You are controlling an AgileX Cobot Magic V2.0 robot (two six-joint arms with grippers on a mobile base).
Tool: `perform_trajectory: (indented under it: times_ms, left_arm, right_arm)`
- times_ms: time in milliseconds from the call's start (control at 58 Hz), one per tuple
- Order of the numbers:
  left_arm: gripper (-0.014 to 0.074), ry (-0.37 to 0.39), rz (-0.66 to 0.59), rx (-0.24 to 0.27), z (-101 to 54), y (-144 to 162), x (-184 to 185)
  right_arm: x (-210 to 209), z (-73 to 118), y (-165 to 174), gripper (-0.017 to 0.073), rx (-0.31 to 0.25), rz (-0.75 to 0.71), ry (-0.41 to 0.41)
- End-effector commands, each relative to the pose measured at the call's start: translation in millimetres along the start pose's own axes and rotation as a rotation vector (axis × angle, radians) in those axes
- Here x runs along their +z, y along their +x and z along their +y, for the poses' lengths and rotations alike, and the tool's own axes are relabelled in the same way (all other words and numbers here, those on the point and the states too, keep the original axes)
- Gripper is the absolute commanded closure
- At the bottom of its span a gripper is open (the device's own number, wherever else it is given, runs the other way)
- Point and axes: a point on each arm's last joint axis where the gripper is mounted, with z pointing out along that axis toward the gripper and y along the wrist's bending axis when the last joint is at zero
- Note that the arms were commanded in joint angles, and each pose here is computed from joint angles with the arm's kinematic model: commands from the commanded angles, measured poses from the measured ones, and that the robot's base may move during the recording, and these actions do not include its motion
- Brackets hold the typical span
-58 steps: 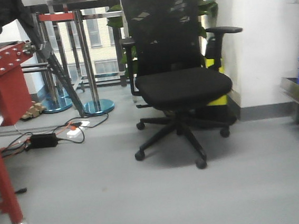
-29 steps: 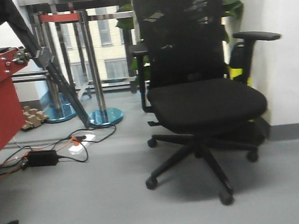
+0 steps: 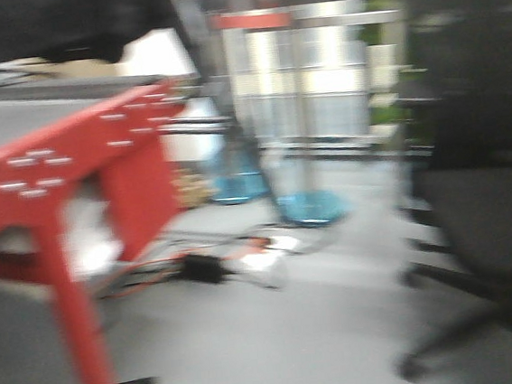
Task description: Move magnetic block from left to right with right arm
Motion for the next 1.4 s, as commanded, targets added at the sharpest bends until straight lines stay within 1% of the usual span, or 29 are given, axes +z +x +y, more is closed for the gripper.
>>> perform_trajectory:
  times_ms: [0, 1381]
  left_arm:
    - [0.072, 0.002, -0.085, -0.011, 0.2, -5.5, -0.8]
    - [0.072, 0.002, -0.085, -0.011, 0.2, -5.5, -0.8]
  right_arm:
    - [-1.7, 1.0, -15.1, 0.0386, -0.018, -0.099, -0.004]
    - [-1.7, 1.0, -15.1, 0.0386, -0.018, -0.099, -0.004]
